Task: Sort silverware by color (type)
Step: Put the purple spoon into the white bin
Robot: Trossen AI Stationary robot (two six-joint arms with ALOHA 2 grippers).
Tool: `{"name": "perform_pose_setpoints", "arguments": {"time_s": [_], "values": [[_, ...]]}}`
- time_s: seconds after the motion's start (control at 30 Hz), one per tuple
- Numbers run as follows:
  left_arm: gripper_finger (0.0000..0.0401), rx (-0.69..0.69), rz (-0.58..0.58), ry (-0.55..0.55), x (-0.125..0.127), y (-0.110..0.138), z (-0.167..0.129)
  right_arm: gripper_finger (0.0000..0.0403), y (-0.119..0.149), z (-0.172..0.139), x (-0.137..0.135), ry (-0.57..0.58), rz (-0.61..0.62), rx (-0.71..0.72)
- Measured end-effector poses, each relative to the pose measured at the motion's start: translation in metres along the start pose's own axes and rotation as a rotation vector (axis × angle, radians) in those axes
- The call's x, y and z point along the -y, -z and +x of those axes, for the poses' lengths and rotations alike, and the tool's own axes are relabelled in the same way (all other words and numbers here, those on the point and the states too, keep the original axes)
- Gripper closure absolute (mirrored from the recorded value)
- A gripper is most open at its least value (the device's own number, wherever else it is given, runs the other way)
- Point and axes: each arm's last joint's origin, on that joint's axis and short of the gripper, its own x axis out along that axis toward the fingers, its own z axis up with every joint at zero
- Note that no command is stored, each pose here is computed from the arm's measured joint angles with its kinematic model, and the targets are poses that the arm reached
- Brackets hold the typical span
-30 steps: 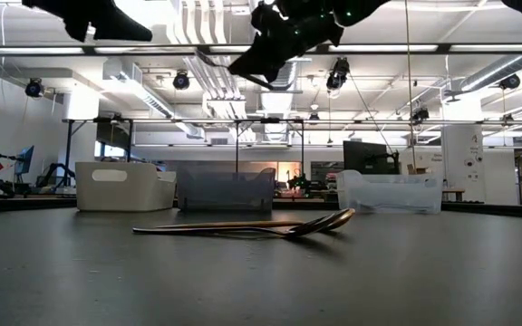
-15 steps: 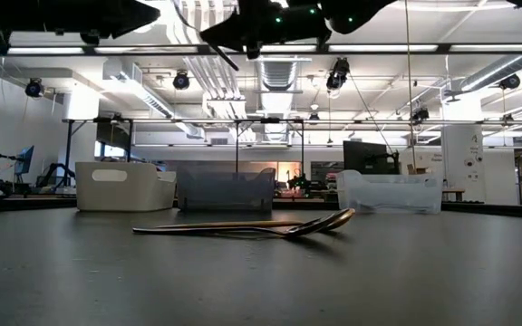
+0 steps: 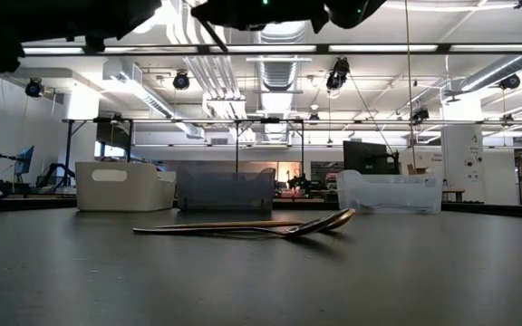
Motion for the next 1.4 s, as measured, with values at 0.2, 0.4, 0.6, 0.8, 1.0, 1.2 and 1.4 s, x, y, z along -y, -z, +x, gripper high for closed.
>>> {"name": "perform_pose_setpoints", "arguments": {"time_s": [0.2,0.4,0.6,0.8,1.0,1.2,1.4], "values": [[0.0226,0.067,-0.039,0.05,0.005,-0.001,0.006,0.0363,-0.004,-0.001,-0.013,0.032,-0.042,0.019],[0.0206,0.069,-0.008,0.073,0.017,-0.004,0.025,0.0363,-0.006,-0.002,-0.016,0.046,-0.069,0.024],[0.0206,0.046,0.019,0.006,0.026,-0.007,0.044,0.0363,-0.008,-0.003,-0.019,0.041,-0.092,0.026],[0.0231,0.029,0.043,-0.023,0.031,-0.007,0.054,0.0363,-0.008,-0.003,-0.019,0.047,-0.096,0.021],[0.0313,-0.009,0.044,-0.098,0.034,-0.006,0.061,0.0363,-0.006,-0.003,-0.019,0.065,-0.118,-0.002],[0.0393,-0.031,0.047,-0.102,0.038,-0.001,0.065,0.0362,-0.003,-0.003,-0.019,0.067,-0.129,-0.035],[0.04,-0.039,0.046,-0.11,0.041,0.0,0.068,0.0349,-0.002,-0.003,-0.02,0.069,-0.13,-0.057]]}}
